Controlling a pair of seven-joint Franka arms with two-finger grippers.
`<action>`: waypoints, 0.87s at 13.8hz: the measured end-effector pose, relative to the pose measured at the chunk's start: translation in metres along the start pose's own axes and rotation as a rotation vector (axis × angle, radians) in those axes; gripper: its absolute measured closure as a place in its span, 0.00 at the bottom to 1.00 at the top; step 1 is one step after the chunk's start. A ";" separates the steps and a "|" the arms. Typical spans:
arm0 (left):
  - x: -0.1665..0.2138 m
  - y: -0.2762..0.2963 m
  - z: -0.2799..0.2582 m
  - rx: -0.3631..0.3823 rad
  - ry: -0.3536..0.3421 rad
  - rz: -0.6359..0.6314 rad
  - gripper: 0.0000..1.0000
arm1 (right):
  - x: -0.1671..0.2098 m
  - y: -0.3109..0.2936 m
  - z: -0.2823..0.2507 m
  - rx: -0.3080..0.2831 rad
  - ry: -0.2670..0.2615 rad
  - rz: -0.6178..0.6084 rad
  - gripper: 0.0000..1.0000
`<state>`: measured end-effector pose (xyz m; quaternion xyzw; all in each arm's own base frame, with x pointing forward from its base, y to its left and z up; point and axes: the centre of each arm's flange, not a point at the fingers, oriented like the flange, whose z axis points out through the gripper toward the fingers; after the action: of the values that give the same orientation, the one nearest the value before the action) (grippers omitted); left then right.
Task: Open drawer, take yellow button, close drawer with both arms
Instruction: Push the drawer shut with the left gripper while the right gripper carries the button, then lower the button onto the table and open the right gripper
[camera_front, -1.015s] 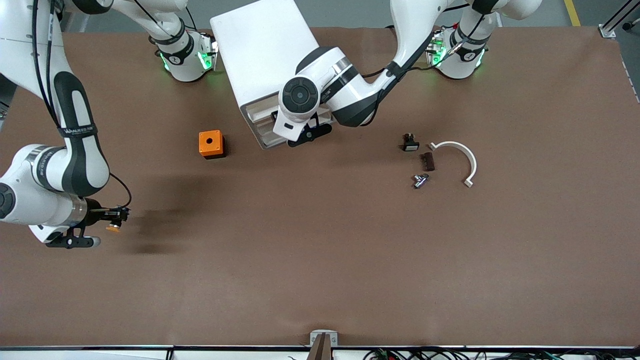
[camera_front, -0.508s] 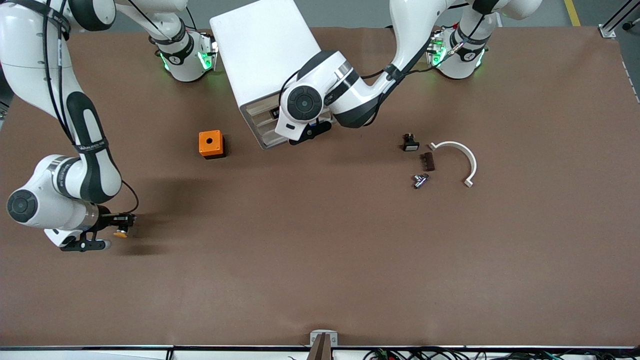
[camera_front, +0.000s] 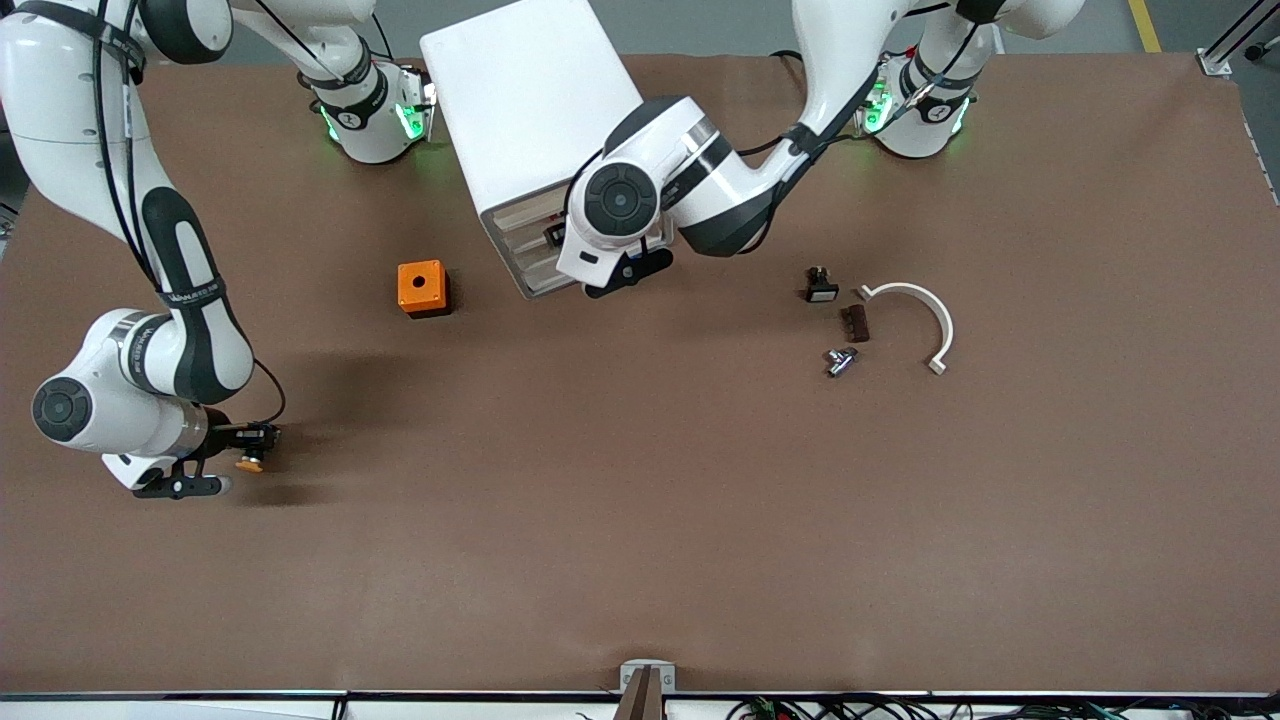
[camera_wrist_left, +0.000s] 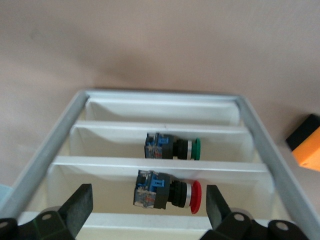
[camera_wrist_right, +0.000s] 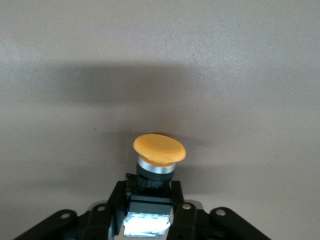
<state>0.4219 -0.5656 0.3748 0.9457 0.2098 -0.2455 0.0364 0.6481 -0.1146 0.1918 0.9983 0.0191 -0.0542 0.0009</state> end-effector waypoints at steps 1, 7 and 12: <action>0.008 -0.007 -0.021 -0.011 0.020 -0.010 0.00 | 0.000 0.000 0.000 0.001 -0.002 0.000 0.46; 0.066 -0.110 -0.177 -0.007 0.095 0.083 0.00 | -0.003 -0.009 -0.026 0.034 -0.099 -0.011 0.00; 0.122 -0.242 -0.286 -0.020 0.103 0.249 0.00 | 0.000 -0.022 -0.084 0.042 -0.029 0.006 0.00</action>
<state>0.5465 -0.2501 0.5751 0.9754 0.0950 -0.1881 0.0651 0.6565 -0.0927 0.2753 0.9973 0.0150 -0.0691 -0.0196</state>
